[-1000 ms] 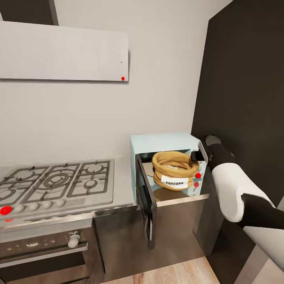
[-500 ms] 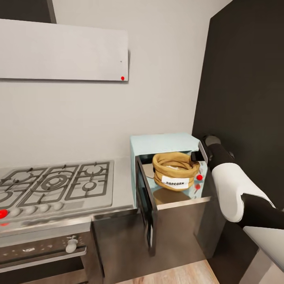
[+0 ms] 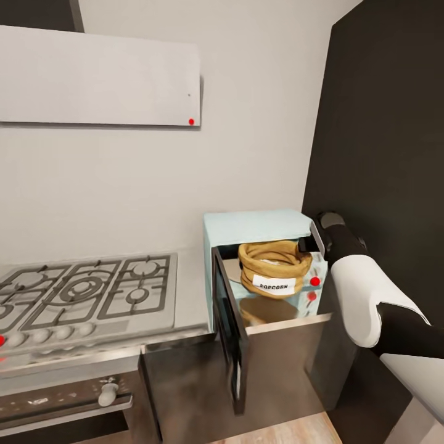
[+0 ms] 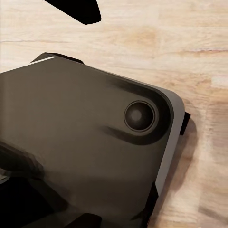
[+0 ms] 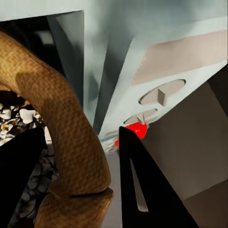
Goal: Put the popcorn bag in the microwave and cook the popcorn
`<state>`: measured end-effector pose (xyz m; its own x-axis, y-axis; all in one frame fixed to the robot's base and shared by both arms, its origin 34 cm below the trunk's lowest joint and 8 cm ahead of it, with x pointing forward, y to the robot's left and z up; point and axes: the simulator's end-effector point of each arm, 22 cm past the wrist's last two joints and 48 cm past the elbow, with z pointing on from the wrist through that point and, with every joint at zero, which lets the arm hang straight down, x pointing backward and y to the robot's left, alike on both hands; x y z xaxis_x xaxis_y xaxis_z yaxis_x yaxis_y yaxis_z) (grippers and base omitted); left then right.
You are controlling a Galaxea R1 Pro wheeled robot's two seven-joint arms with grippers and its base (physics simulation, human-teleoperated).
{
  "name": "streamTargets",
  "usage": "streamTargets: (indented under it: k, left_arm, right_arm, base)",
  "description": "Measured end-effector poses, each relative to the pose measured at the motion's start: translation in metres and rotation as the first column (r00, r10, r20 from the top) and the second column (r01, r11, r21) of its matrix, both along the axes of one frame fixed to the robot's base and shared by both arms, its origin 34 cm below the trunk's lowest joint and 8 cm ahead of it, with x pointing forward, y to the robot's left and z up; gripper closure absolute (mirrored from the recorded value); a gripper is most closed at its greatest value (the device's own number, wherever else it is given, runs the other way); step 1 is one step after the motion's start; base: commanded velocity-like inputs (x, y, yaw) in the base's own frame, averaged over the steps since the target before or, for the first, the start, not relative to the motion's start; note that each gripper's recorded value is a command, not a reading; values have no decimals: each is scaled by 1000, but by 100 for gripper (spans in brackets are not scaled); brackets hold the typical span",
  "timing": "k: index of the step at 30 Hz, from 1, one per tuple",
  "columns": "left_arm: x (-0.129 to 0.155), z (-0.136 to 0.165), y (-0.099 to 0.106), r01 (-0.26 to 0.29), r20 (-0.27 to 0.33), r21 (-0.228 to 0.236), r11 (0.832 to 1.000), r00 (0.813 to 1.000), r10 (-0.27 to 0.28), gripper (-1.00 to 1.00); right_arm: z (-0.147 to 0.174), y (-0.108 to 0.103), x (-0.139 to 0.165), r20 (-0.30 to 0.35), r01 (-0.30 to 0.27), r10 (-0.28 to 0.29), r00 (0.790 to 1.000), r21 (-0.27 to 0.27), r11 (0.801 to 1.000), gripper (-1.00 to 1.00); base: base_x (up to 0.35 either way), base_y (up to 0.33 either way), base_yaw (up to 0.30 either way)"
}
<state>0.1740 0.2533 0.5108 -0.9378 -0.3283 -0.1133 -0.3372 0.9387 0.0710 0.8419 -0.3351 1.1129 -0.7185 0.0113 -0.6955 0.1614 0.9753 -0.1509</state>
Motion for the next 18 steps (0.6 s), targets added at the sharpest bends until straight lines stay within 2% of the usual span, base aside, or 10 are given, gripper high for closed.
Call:
streamTargets:
  k: [12,18]
  left_arm:
    - [0,0,0,-1,0,1,1000,1000,1,-100]
    - [0,0,0,-2,-1,1,1000,1000,2,-100]
  right_arm:
    - [-2,0,0,-5,0,0,1000,-2,1000,100]
    - [-2,0,0,-6,-1,1,1000,-3,1000,100]
  base:
    - [139,105,0]
    - [18,14,0]
